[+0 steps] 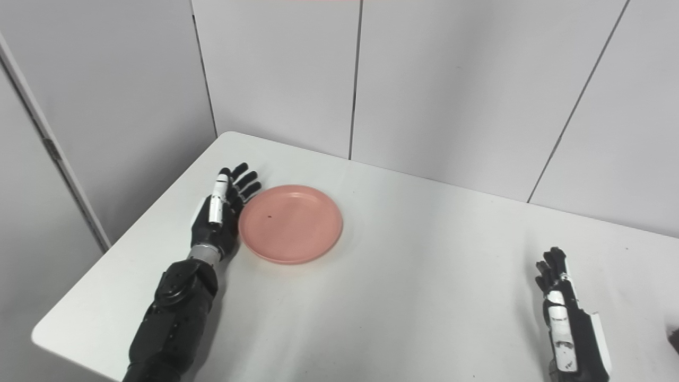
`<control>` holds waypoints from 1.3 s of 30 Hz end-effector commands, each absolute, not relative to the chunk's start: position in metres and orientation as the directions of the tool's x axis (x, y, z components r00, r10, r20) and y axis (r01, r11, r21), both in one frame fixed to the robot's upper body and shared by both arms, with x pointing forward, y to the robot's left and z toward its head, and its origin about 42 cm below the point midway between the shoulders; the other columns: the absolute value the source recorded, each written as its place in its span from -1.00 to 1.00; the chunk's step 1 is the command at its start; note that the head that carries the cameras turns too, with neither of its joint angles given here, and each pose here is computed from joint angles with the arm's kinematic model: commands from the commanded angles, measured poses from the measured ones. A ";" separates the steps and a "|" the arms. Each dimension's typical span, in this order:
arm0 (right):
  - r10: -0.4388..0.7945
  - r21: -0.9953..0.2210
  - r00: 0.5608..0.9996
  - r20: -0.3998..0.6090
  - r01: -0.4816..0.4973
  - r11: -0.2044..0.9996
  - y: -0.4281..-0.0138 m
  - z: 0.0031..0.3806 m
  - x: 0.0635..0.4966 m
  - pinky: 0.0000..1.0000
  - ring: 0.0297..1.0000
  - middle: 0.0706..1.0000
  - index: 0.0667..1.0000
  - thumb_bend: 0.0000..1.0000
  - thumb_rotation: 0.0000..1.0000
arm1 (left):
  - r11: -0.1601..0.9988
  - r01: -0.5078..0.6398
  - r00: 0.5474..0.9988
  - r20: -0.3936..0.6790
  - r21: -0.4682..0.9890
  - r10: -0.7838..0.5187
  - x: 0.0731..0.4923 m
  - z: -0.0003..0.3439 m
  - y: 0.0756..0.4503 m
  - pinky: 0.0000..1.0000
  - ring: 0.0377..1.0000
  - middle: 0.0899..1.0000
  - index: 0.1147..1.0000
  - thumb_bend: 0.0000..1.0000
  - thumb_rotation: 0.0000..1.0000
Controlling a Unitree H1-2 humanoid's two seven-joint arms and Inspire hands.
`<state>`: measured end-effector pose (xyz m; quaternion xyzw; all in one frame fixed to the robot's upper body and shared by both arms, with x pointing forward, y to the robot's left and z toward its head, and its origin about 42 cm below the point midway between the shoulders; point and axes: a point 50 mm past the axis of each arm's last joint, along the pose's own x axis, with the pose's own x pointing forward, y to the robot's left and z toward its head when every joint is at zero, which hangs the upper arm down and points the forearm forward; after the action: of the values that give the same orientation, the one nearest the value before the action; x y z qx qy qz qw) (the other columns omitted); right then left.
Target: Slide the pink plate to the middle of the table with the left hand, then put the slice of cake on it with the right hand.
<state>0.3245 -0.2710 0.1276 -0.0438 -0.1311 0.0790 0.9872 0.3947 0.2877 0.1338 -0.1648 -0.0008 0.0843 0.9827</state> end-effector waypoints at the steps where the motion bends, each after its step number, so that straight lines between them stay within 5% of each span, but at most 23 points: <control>1: 0.138 -0.056 0.983 0.122 -0.132 0.990 -0.269 0.087 0.296 0.97 0.94 0.99 1.00 -0.30 1.00 | 0.935 -0.133 0.991 -0.036 -0.330 0.129 0.399 0.138 0.277 0.72 0.73 0.72 0.68 -0.23 1.00; 24: 0.135 -0.101 0.982 0.129 -0.123 0.987 -0.237 0.103 0.288 0.96 0.95 0.97 0.99 -0.25 1.00 | 0.934 0.082 0.993 -0.055 -0.349 -0.108 0.402 0.143 0.208 0.79 0.75 0.73 0.70 -0.21 1.00; 39: 0.122 -0.098 0.987 0.107 -0.112 0.989 -0.215 0.112 0.286 0.93 0.92 0.95 0.97 -0.25 1.00 | 0.892 0.226 0.956 -0.089 -0.392 -0.281 0.396 0.135 0.151 0.80 0.78 0.76 0.73 -0.24 1.00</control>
<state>0.2948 -0.2196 0.1257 -0.0545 -0.0839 0.0640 0.9929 0.3965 0.1587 0.1372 -0.1985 0.0528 -0.1175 0.9716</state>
